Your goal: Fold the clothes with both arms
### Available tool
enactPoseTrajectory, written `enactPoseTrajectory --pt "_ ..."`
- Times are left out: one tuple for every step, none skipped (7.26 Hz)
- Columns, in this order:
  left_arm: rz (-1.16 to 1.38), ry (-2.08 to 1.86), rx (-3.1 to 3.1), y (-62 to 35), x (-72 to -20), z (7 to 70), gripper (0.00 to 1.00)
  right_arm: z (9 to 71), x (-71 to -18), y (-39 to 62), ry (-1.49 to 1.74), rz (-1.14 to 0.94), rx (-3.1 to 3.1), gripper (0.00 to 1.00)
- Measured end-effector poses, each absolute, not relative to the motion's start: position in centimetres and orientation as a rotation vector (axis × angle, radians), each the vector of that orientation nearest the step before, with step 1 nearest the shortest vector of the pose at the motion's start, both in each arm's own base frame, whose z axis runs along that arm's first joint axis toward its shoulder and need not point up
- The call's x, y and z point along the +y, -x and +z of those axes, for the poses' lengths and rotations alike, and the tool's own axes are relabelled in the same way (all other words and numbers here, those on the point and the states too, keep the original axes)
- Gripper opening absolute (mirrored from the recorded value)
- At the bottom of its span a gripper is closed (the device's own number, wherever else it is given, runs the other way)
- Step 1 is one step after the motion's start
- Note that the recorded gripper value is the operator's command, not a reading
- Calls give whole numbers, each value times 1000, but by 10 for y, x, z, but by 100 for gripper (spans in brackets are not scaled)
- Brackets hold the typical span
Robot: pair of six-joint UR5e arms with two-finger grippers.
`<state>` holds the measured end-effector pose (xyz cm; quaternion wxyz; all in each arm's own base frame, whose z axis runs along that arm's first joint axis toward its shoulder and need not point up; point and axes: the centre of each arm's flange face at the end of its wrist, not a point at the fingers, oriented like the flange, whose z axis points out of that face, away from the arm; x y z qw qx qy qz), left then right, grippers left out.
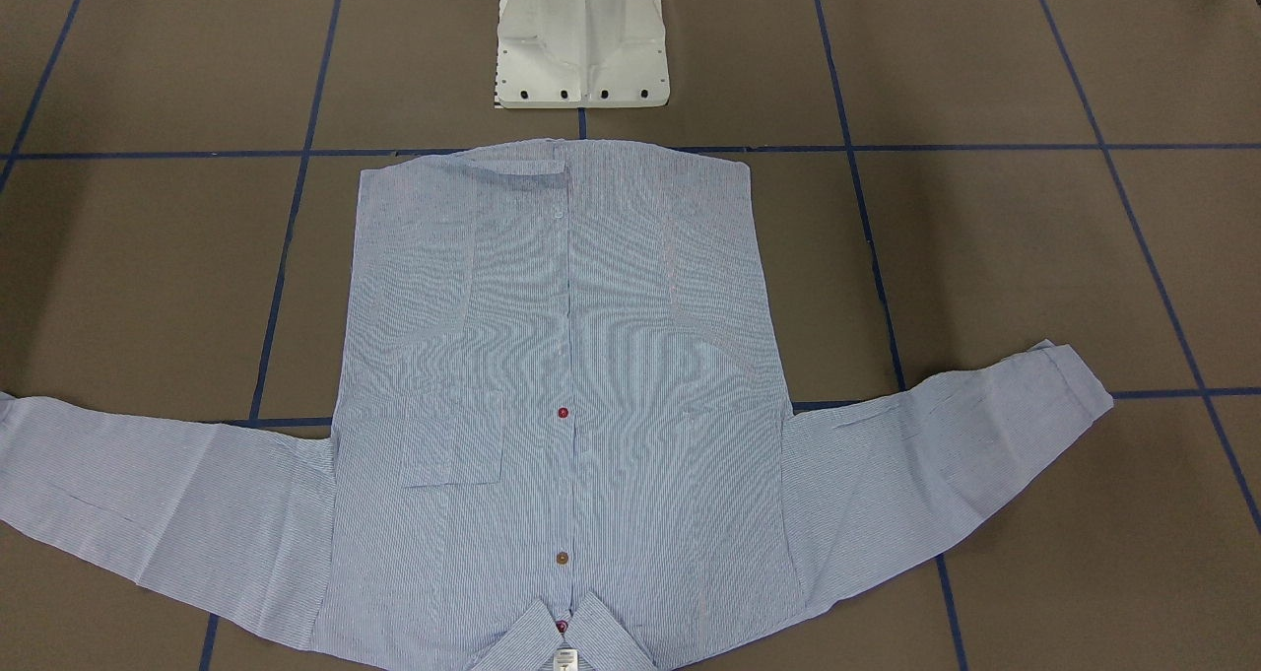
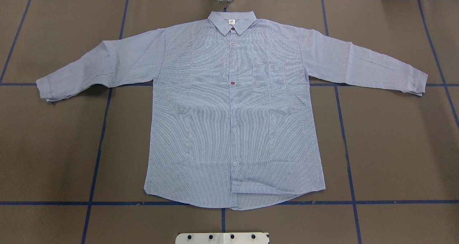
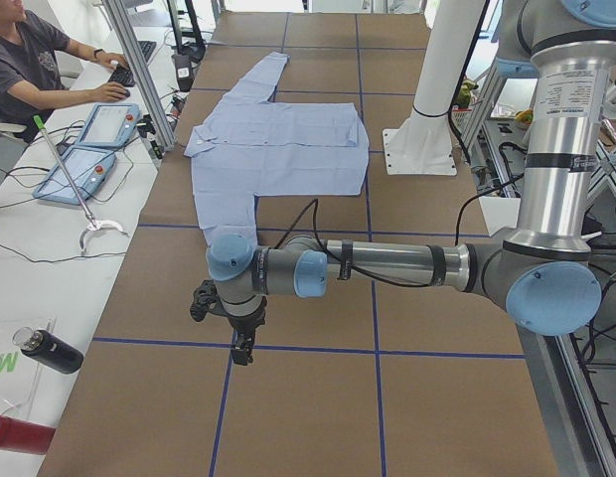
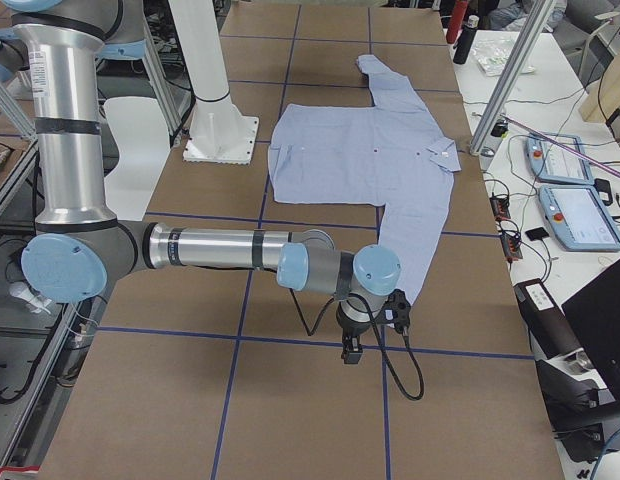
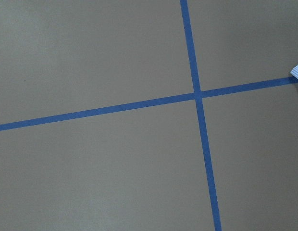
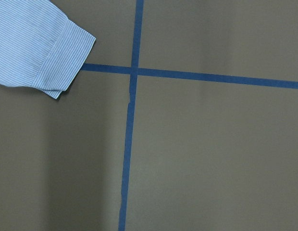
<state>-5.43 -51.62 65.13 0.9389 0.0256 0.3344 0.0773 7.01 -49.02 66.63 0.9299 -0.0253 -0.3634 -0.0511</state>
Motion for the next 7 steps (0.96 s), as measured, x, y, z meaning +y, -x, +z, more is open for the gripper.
enactPoseTrajectory --pt "158 -53 683 54 -516 651 100 666 -490 -70 51 -105 -745 100" --pt "159 -56 683 54 -517 650 100 666 -491 -70 51 -105 -745 100" --pt "162 -63 682 54 -518 647 100 664 -492 -70 47 -107 -746 100" --pt "167 -82 679 54 -521 637 100 662 -494 -70 40 -108 -746 100" --pt "176 -114 676 54 -523 619 100 663 -496 -70 30 -109 -745 100" --pt "187 -148 675 54 -525 601 100 664 -498 -69 17 -112 -743 100" --pt "199 -184 674 53 -528 582 100 664 -501 -68 -5 -121 -742 100"
